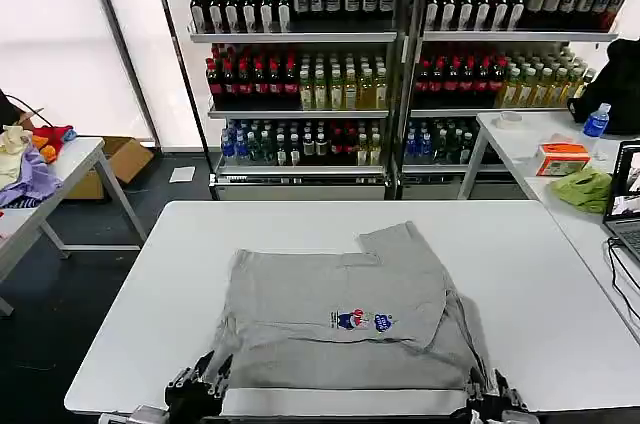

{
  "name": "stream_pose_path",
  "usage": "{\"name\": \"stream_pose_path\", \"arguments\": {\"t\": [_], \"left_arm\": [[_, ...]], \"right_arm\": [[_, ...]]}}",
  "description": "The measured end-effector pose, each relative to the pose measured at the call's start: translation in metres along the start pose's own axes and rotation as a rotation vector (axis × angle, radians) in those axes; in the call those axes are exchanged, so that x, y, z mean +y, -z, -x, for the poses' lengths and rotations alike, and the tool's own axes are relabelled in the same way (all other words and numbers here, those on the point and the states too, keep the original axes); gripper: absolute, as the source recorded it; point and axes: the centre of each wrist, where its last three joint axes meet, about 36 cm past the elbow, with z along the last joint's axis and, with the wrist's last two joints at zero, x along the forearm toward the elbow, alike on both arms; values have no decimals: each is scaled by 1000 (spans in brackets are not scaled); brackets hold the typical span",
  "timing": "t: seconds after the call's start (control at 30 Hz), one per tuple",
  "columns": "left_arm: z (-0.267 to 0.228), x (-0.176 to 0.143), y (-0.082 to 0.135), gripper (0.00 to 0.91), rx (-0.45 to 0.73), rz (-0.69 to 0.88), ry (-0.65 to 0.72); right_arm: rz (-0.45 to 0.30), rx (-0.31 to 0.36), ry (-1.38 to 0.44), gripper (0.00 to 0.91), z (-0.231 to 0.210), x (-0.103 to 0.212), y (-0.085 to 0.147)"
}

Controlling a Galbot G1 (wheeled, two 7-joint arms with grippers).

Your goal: Fold and organize the clothes.

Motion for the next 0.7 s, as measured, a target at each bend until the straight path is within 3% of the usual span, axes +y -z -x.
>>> {"name": "stream_pose_path", "arguments": {"t": [0.2, 0.37, 0.7], "left_arm": [[7, 5, 22, 907, -114, -17, -15], [36, 15, 37, 907, -198, -2, -45], [134, 56, 64, 907, -213, 77, -65]], "right_arm": [[78, -150, -8, 907, 24, -11, 29], [87, -237, 29, 907, 64, -13, 47], [13, -250, 144, 907, 161, 21, 91]]}}
